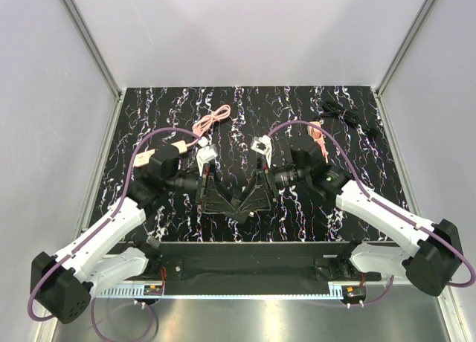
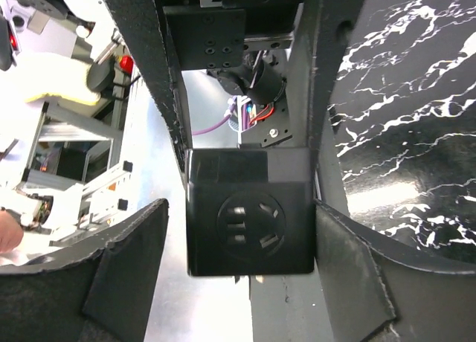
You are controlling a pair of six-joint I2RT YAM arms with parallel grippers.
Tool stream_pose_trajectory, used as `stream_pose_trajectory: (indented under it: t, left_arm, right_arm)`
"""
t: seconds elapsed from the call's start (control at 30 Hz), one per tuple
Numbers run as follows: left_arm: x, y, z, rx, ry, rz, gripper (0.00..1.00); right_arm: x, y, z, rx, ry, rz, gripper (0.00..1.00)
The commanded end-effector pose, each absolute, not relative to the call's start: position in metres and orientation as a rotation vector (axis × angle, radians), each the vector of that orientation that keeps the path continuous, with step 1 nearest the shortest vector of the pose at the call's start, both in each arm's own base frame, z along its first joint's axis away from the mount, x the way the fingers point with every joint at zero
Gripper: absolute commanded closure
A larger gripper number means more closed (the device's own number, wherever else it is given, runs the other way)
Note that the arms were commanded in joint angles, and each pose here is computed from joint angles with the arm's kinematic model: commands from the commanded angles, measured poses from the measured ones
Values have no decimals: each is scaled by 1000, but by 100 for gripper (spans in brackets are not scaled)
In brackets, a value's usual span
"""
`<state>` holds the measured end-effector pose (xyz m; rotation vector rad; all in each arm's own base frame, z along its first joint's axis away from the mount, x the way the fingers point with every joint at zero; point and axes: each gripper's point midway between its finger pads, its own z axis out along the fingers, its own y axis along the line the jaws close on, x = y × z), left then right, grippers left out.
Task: Insert the plug
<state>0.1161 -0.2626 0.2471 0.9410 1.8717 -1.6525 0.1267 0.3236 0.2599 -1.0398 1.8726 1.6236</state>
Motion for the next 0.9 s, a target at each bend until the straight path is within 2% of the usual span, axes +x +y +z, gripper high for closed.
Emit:
stream_pose_trajectory:
  t: [0.0,0.23,0.27,0.33,0.37,0.4,0.43,0.47,0.6,0.7,0.87]
  left_arm:
    - [121,-265,263,965,1808,-1619,100]
    - [125,-268,270,954,1809,-1630,100]
    - [125,-268,272,955,1803,-1634,100]
    - [125,-269,272,952,1806,-1641,100]
    - [126,-269,273,948,1802,-1639,94]
    - [126,-269,274,942,1805,-1642,83]
    - [127,-270,274,932,1812,-1646,72]
    - [126,-270,272,932,1814,-1655,55]
    - [126,-271,269,932,1811,-1665,32]
    - [125,-271,268,938,1794,-1665,23]
    - [124,-272,270,956,1775,-1686,17]
  right_arm:
    - [126,317,266,-1033,1849,1626,20]
    - [125,320,254,-1047,1897,1663,33]
    - [126,320,251,-1048,1902,1664,41]
    - [127,320,250,-1049,1901,1657,76]
    - [126,320,251,-1052,1894,1655,86]
    - [126,320,253,-1057,1884,1652,99]
    - [127,320,256,-1061,1870,1647,100]
    - [127,319,262,-1064,1845,1641,100]
    - [130,319,278,-1061,1790,1608,100]
    - [132,320,287,-1058,1762,1596,100]
    - [131,322,294,-1073,1736,1625,100]
